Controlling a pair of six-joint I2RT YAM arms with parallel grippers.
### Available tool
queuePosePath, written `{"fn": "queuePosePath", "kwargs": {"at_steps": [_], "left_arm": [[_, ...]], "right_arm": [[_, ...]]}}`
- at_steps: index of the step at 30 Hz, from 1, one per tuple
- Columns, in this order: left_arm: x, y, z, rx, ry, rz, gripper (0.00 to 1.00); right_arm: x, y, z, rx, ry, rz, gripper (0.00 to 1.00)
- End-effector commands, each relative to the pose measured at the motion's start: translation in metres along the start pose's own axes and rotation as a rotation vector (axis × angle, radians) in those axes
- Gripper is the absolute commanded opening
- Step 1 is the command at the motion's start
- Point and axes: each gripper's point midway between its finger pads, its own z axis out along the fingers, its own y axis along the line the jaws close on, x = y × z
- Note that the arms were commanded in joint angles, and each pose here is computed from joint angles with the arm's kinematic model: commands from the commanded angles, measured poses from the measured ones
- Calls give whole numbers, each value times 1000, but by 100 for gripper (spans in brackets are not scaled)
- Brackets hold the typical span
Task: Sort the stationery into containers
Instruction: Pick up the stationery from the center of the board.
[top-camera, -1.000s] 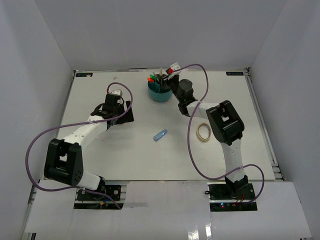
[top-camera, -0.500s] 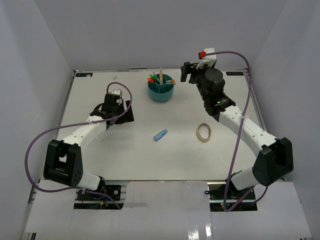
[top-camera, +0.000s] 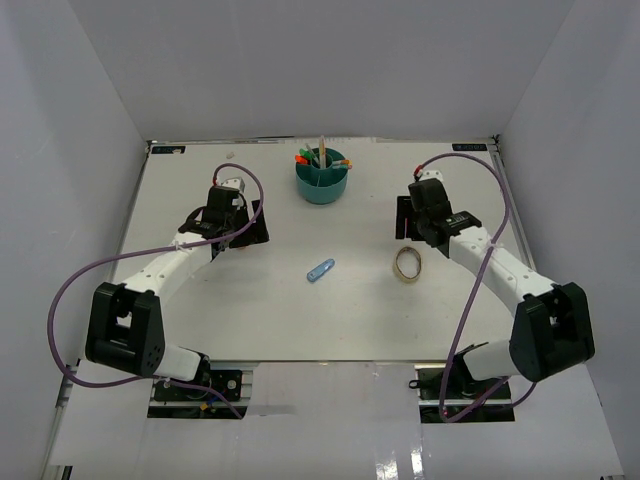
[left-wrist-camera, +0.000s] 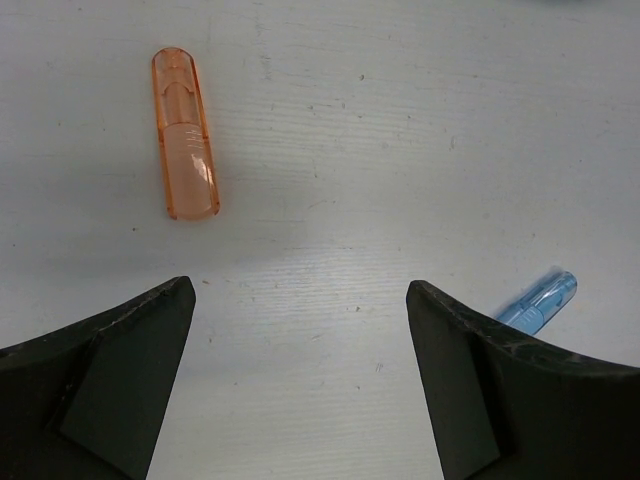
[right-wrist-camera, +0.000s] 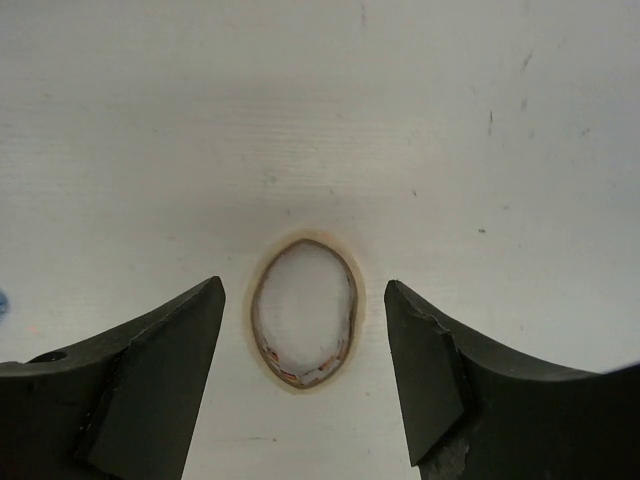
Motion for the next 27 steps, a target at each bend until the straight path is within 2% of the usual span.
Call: {"fn": "queuePosePath", "kwargs": {"at_steps": [1,11,25,27], "left_arm": [[-18,-8,-12,40,-56,-15,98],[-17,-8,-12,39,-54,-15,98],[-17,-8,-11,39,-53,-16,98],[-18,-8,-11,41,-54,-15,98]], "right_arm": [[27,-17,4,23,96,64,71],[70,-29,38,43,265,38,63],[79,-32,65,11,320,-10,51],[79,-32,68,6,319,-20,46]]}}
